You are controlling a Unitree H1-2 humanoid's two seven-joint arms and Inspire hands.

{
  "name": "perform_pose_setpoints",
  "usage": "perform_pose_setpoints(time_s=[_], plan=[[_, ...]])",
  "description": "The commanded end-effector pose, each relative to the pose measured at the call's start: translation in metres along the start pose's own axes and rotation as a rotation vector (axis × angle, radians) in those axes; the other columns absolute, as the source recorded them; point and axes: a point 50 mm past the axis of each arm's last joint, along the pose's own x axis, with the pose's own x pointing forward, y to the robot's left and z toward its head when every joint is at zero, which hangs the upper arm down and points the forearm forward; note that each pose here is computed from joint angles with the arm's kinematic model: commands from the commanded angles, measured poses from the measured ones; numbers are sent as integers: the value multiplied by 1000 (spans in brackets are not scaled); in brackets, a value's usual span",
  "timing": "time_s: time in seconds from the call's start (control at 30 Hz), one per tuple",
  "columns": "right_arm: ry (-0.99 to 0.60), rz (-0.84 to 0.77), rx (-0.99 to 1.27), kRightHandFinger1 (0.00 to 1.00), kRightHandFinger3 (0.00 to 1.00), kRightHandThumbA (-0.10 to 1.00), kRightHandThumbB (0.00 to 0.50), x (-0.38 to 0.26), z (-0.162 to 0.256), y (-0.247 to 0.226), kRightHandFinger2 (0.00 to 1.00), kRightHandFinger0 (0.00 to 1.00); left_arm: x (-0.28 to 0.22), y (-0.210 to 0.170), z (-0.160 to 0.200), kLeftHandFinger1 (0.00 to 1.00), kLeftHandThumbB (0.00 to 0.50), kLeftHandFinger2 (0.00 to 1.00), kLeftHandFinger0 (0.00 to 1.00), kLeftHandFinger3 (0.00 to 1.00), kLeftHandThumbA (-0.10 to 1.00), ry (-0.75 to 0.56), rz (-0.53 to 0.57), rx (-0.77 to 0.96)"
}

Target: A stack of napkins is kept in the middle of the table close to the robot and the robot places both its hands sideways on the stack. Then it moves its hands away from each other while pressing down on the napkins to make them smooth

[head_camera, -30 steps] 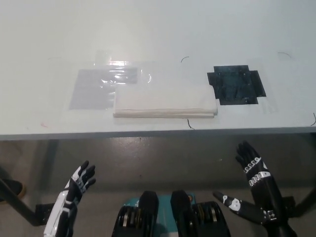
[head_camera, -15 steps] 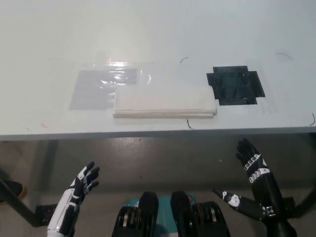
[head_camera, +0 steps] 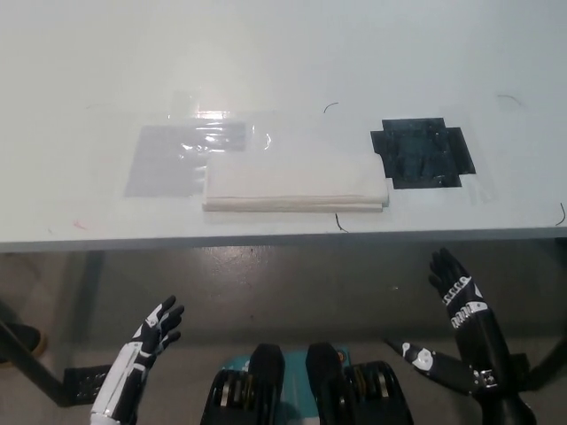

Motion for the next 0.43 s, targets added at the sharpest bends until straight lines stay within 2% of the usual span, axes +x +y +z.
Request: perform_pose_setpoints(time_s=[0.0, 0.03, 0.17, 0.27, 0.4], plan=[[-50, -2, -6, 1000, 1000, 1000, 33, 2, 9, 1, 1000, 1000, -4, 4, 6, 1000, 216, 1000, 1000, 1000, 1000, -9, -8, 29], [-47, -1, -3, 1000, 1000, 1000, 25, 0, 8, 2, 1000, 1000, -6, 4, 6, 1000, 216, 1000, 1000, 1000, 1000, -5, -10, 32], [-27, 3, -11, 1000, 1000, 1000, 50, -8, 6, 2, 1000, 1000, -12, 2, 1, 1000, 204, 1000, 1000, 1000, 1000, 4, -19, 39], [-10, 8, -15, 1000, 1000, 993, 84, -12, 5, 3, 1000, 1000, -19, 0, -2, 1000, 210, 1000, 1000, 1000, 1000, 21, -23, 46], [-3, 14, -13, 1000, 1000, 983, 77, -15, 3, 3, 1000, 1000, -23, -1, -5, 1000, 212, 1000, 1000, 1000, 1000, 35, -26, 51]])
